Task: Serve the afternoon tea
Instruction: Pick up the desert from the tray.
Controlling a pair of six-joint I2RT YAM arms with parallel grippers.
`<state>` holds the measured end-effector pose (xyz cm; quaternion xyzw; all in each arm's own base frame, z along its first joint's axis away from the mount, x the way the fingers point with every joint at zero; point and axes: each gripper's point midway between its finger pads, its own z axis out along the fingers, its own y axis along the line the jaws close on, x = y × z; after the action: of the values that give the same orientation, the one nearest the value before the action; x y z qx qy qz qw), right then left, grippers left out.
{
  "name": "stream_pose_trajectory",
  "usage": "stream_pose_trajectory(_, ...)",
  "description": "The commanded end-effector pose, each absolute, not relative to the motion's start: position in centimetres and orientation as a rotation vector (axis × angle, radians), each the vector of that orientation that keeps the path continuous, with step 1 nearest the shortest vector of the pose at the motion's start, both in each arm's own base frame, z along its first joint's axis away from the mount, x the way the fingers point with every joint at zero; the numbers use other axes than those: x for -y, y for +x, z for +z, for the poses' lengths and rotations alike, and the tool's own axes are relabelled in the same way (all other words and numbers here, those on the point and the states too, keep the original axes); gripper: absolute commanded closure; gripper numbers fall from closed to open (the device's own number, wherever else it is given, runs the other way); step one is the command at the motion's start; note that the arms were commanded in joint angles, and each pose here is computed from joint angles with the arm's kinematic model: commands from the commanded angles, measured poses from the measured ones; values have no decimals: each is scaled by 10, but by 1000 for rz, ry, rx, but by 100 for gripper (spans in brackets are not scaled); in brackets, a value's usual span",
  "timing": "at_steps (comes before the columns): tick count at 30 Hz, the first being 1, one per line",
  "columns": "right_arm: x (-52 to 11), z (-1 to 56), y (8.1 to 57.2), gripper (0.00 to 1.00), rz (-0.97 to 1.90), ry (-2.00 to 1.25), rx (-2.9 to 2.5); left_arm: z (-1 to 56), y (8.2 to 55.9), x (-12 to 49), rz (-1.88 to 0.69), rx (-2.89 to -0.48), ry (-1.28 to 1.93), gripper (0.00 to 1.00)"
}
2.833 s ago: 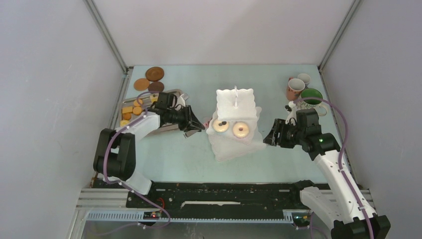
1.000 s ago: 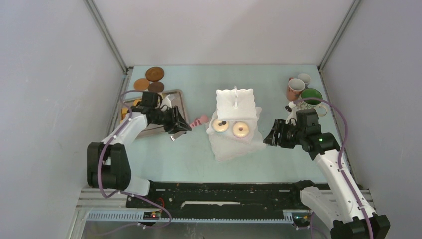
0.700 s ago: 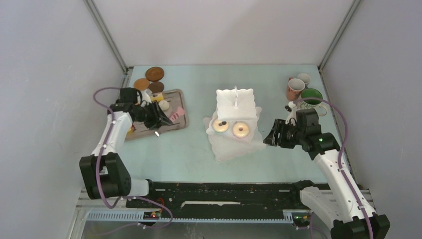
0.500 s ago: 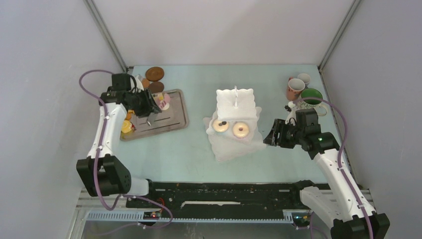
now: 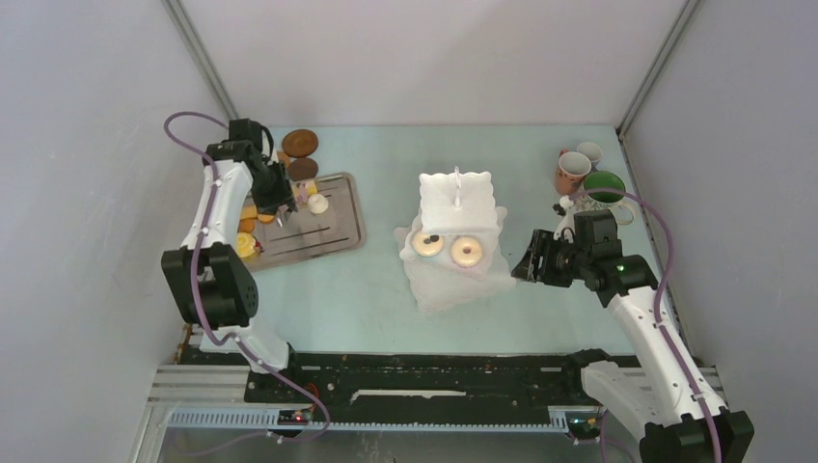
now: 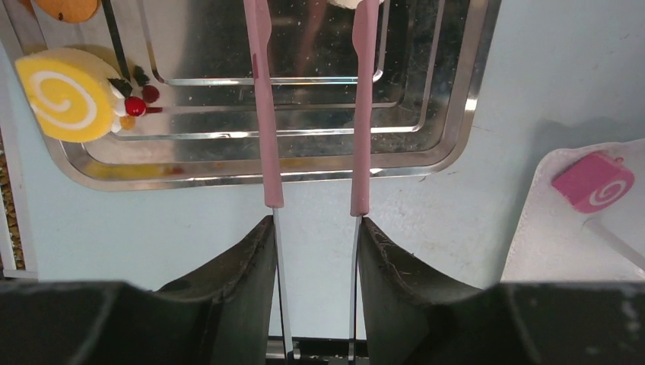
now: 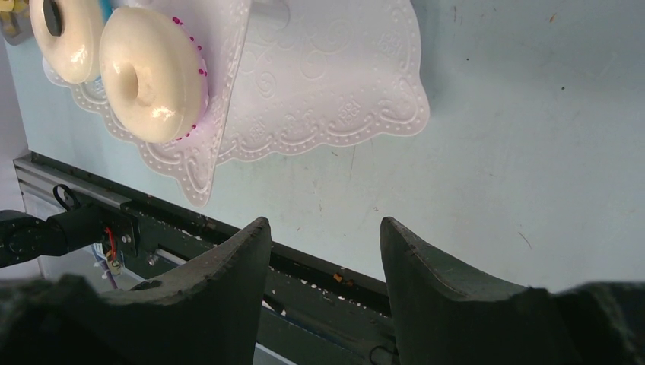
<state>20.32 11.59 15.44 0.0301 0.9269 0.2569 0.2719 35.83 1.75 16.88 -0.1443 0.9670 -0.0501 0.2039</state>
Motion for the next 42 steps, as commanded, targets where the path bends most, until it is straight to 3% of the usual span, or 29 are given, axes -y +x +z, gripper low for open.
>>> stream_pose_trajectory(1, -114, 168, 212, 42, 680, 58, -2449, 179, 373, -13, -95, -2678, -317, 56)
stream_pose_trajectory(21, -114, 166, 214, 42, 682, 64, -2460, 156, 406, 13, 7, -2754, -186, 56)
stream_pose_trajectory(42, -113, 165, 214, 42, 675, 68, -2462, 128, 403, 15, 20, -2822, -175, 55)
